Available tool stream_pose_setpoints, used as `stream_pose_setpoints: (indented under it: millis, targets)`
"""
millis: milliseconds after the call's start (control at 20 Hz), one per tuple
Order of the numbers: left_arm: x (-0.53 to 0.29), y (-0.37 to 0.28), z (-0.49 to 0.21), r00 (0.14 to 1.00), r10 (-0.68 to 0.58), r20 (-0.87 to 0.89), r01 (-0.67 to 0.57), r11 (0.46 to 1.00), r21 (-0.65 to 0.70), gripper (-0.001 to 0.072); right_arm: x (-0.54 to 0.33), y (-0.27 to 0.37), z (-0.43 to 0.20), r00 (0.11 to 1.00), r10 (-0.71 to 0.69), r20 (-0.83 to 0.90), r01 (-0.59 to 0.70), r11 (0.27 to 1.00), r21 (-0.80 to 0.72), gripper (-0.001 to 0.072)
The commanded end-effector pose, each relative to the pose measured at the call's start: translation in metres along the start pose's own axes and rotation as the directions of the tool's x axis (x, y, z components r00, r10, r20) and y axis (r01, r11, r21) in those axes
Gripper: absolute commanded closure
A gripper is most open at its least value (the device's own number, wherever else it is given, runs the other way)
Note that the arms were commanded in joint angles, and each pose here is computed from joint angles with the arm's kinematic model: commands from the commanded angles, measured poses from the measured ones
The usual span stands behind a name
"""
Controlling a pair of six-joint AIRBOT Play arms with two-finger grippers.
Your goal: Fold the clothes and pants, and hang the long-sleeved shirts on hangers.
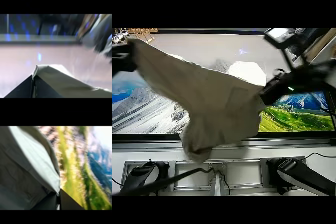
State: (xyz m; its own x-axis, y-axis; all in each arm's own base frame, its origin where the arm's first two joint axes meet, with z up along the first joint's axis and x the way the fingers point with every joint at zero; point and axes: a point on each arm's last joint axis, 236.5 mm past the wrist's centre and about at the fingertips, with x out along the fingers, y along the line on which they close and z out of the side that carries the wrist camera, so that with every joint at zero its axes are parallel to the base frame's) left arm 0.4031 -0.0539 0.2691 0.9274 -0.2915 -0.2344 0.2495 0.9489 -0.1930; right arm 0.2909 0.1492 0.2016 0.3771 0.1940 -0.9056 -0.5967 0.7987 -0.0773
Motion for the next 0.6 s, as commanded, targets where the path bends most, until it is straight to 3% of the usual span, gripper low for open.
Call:
stream_pose_setpoints:
  millis: [0,150,250,300,350,400,450,550]
  targets:
    - [0.084,0.031,-0.079,0.985,0.016,-0.172,-0.034,0.994,-0.101,0.0708,0.093,-0.082,0.011,0.995,-0.098,-0.025,0.1,0.993,0.062,0.0679]
    - [0.144,0.026,-0.106,0.991,0.057,-0.121,-0.075,0.986,-0.15,0.0708,0.15,-0.173,0.064,0.954,-0.239,0.181,0.203,0.96,0.195,0.0654]
    - [0.17,0.017,-0.1,0.992,0.125,0.003,-0.124,0.985,-0.122,0.0706,0.155,-0.22,0.097,0.884,-0.342,0.32,0.237,0.916,0.323,0.0255]
    - [0.175,0.012,-0.094,0.987,0.148,0.059,-0.14,0.983,-0.118,0.0702,0.149,-0.233,0.104,0.862,-0.367,0.348,0.19,0.872,0.45,0.025]
    - [0.177,0.006,-0.092,0.986,0.148,0.079,-0.138,0.984,-0.116,0.0562,0.141,-0.24,0.102,0.858,-0.379,0.348,0.11,0.796,0.595,0.0251]
    - [0.176,0.002,-0.092,0.988,0.136,0.071,-0.128,0.985,-0.117,0.0345,0.137,-0.239,0.096,0.868,-0.37,0.332,0.05,0.729,0.683,0.0251]
    - [0.175,-0.005,-0.099,0.994,0.104,0.03,-0.1,0.988,-0.118,0.0284,0.139,-0.232,0.082,0.898,-0.34,0.281,0.056,0.721,0.691,0.0253]
    - [0.163,-0.014,-0.121,0.993,0.011,-0.118,-0.027,0.991,-0.13,0.0287,0.148,-0.207,0.042,0.962,-0.245,0.116,0.124,0.777,0.617,0.0256]
